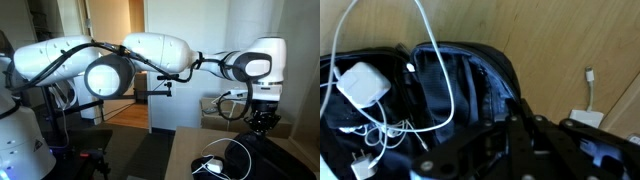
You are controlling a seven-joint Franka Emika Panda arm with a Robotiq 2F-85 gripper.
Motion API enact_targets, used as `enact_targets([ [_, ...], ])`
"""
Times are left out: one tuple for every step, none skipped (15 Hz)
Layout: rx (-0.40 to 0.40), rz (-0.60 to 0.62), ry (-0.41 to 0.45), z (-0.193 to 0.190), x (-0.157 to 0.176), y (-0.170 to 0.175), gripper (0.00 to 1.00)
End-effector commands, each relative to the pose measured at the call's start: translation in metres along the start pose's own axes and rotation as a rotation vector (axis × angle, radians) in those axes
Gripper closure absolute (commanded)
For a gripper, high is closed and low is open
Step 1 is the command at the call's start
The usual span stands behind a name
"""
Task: Move the portable bag slightly to the left and close it
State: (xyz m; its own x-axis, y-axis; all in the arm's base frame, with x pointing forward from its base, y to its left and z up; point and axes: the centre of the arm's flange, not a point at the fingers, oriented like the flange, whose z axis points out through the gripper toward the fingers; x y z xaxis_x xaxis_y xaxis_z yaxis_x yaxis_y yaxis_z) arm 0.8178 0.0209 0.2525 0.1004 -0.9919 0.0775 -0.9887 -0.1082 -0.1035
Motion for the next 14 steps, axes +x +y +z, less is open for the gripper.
enact_targets([
  [0.0, 0.0, 0.0, 0.0, 0.0, 0.0, 0.95],
  [0.0, 0.0, 0.0, 0.0, 0.0, 0.0, 0.95],
  [0.0, 0.0, 0.0, 0.0, 0.0, 0.0, 0.95],
  [0.006, -0.006, -0.001, -0.001, 0.001, 0.003, 0.99],
  [0.013, -0.007, -0.002, -0.003, 0.002, 0.01, 0.99],
  [0.013, -0.006, 0.001, -0.003, 0.003, 0.015, 0.99],
  [0.013, -0.005, 0.003, -0.002, 0.005, 0.022, 0.99],
  [0.013, 0.001, 0.006, -0.002, 0.008, 0.027, 0.99],
  [0.01, 0.001, 0.012, -0.002, 0.01, 0.032, 0.99],
  [0.017, 0.008, 0.007, -0.002, 0.014, 0.036, 0.99],
  [0.017, 0.017, 0.003, -0.002, 0.017, 0.04, 0.99],
  [0.018, 0.02, 0.006, -0.003, 0.02, 0.044, 0.99],
  [0.021, 0.026, 0.007, -0.004, 0.024, 0.048, 0.99],
  [0.024, 0.033, 0.011, -0.006, 0.027, 0.052, 0.99],
])
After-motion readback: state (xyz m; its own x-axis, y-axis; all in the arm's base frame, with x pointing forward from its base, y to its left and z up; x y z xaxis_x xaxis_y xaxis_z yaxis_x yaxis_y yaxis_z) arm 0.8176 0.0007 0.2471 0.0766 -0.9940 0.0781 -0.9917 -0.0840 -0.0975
